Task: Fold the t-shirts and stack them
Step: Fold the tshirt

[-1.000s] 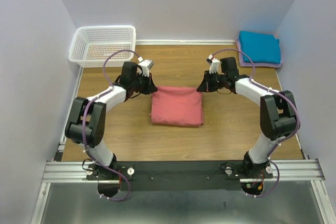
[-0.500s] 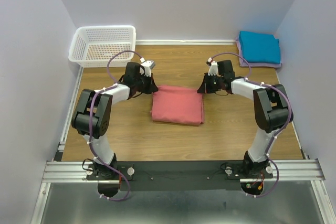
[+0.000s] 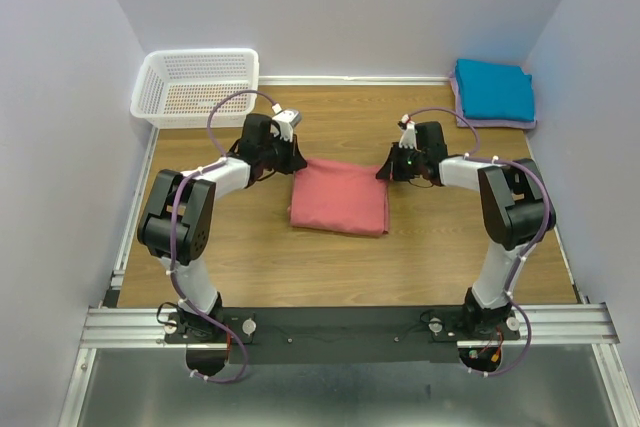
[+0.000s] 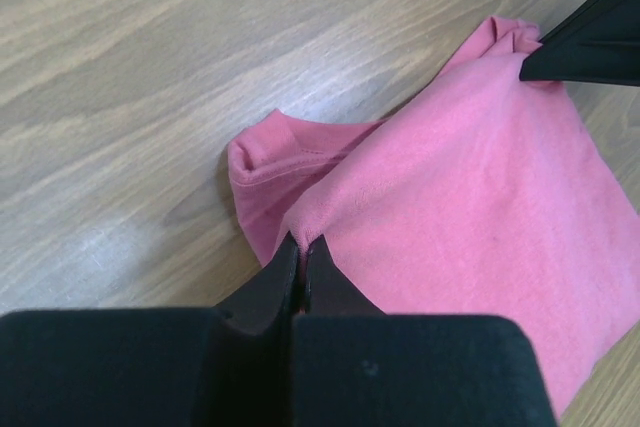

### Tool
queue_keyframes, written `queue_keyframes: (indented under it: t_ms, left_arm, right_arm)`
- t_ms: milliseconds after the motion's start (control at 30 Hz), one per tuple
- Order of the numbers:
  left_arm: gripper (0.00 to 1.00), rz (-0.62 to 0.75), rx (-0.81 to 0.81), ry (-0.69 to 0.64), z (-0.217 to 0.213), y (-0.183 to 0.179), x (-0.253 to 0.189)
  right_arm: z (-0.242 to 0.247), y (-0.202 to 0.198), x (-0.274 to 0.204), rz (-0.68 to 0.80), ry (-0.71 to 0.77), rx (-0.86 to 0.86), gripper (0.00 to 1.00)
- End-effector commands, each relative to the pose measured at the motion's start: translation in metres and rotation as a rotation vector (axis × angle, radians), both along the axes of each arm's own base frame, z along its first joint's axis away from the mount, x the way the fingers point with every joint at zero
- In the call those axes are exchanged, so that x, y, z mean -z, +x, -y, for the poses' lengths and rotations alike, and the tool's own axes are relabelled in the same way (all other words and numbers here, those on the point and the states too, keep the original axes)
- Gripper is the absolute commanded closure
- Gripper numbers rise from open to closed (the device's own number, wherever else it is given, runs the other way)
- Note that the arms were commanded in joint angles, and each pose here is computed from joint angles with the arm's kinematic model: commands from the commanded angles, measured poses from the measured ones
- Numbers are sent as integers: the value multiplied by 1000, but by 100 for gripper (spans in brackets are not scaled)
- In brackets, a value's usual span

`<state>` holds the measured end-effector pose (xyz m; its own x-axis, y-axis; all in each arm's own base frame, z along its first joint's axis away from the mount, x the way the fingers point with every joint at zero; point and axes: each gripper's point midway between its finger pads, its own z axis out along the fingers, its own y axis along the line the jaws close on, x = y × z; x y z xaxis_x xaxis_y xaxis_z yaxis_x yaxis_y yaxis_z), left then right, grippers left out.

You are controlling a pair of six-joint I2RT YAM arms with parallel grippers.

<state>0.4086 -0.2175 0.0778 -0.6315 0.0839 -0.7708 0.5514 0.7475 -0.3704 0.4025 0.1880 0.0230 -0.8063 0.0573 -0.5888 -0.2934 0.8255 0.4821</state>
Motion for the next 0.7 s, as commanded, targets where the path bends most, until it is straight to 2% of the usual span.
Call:
queue_keyframes:
  t_ms: [0,133,533,633,667]
  left_arm:
    - [100,96,33,-21,9,11,-28]
    - [100,104,24,-15,10,16,-28]
    - [100,-51,-93,55,-1,32,35]
    - [95,-63,-111,61,-2,35,38]
    - [90,-63,-110,59,-1,37,38]
  right_arm:
    - [24,-29,55,-161,-84,68,99]
    - [25,-39,61,-191,-80,68,99]
    - [33,-44,58,-191,-89,102,99]
    - [33,-41,53,-181,-82,108,99]
    - [33,-39,52,-180,-80,112,99]
